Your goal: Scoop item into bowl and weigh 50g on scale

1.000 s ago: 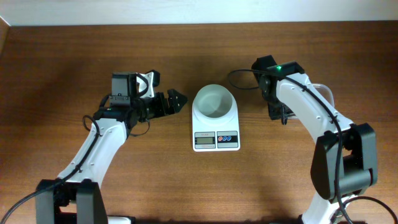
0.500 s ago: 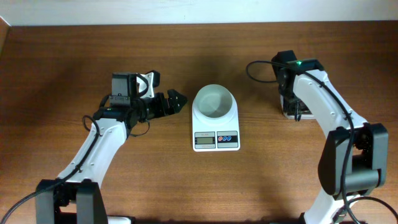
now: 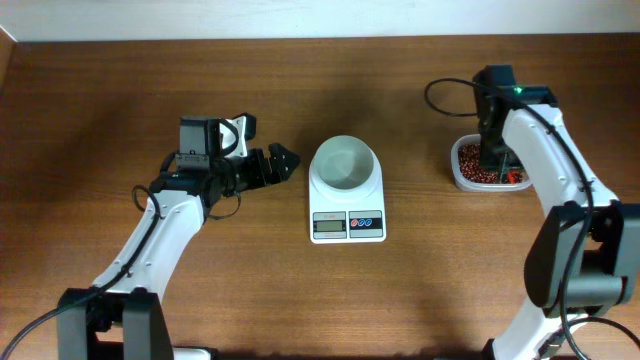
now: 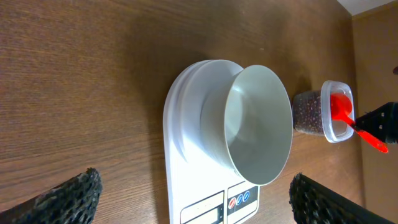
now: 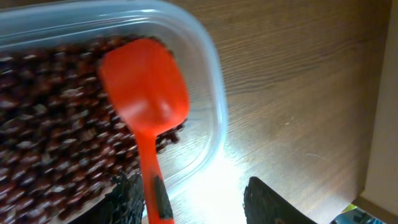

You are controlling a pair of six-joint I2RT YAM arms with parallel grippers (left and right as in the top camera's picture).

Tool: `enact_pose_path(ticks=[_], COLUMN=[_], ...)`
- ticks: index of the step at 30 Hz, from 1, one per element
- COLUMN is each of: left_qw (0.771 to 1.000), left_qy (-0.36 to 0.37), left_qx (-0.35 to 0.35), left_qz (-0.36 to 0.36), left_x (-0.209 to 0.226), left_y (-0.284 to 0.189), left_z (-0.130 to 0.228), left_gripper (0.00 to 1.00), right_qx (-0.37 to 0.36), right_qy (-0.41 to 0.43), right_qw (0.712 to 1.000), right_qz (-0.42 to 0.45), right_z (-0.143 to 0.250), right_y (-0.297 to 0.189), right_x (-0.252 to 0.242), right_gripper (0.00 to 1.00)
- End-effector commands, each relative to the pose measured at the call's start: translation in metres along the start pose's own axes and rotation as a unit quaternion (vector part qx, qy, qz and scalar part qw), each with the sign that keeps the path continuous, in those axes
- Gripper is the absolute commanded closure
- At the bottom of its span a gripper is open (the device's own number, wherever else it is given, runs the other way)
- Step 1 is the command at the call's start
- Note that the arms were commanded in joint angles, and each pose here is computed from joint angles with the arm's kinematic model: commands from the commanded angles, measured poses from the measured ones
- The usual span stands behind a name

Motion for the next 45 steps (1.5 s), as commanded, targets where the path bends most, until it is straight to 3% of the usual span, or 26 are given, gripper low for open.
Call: enact_pose_path(ticks=[1,6,9,12,14,17,20,22,24,30,32,35,39,45], left_qw=[1.000,1.000,1.000,1.000,0.999,0.999,0.999,0.999,0.999,0.999,0.999,0.999,0.999,0.999], left_qy=[0.014,0.015,0.016,0.019,0.022,0.022,0.021,0.021,0.021,0.021,0.021,0.021,0.021,0.021], left_qx=[-0.012,-0.013,-0.015,-0.019,-0.023,-0.034,-0.035,-0.035,-0.035,-0.035,-0.035,-0.035,-0.035,-0.035], left_qz=[-0.001,-0.001,0.000,0.003,0.004,-0.014,-0.018,-0.018,-0.018,-0.018,-0.018,-0.018,-0.018,-0.018], left_x=[-0.004,-0.004,-0.005,-0.006,-0.007,-0.002,-0.001,-0.001,-0.001,-0.001,-0.001,-0.001,-0.001,-0.001], left_y=[-0.005,-0.005,-0.005,-0.005,-0.005,-0.005,-0.005,-0.005,-0.005,-0.005,-0.005,-0.005,-0.005,-0.005], left_z=[-0.005,-0.005,-0.006,-0.008,-0.009,-0.012,-0.012,-0.012,-0.012,-0.012,-0.012,-0.012,-0.012,-0.012], left_gripper=[0.01,0.01,0.01,0.01,0.01,0.01,0.01,0.01,0.01,0.01,0.01,0.01,0.01,0.01], right_qx=[0.004,-0.008,-0.049,-0.076,-0.026,0.041,0.084,0.095,0.072,0.034,0.031,0.028,0.021,-0.003], right_qy=[0.030,0.040,0.010,0.000,-0.012,-0.026,-0.039,-0.044,-0.040,-0.029,-0.028,-0.027,-0.024,-0.016], right_qw=[0.999,0.997,0.981,0.972,0.971,0.968,0.964,0.968,0.980,0.983,0.983,0.983,0.983,0.984], right_qz=[-0.014,-0.071,-0.186,-0.220,-0.238,-0.246,-0.248,-0.230,-0.183,-0.177,-0.176,-0.180,-0.179,-0.176], right_z=[-0.004,-0.011,-0.021,-0.005,0.021,0.045,0.062,0.067,0.060,0.047,0.046,0.045,0.040,0.028], right_y=[0.008,0.021,-0.023,-0.076,-0.083,-0.068,-0.042,-0.024,-0.003,0.012,0.012,0.012,0.007,-0.004], right_x=[-0.019,-0.030,-0.034,-0.048,-0.045,-0.034,-0.018,-0.013,-0.014,-0.007,-0.007,-0.006,-0.009,-0.017], right_gripper=[0.47,0.47,0.47,0.47,0.47,0.50,0.65,0.57,0.56,0.58,0.63,0.81,0.83,0.96])
Point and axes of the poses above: each gripper's point midway between its finger pads, its own y axis out along the fingers, its own x axis along the line the jaws close on, z = x × y, the point moved 5 cm from there along -y, back along the fingers, and after that the axes turned 10 degrees about -y, right-handed, at the moved point
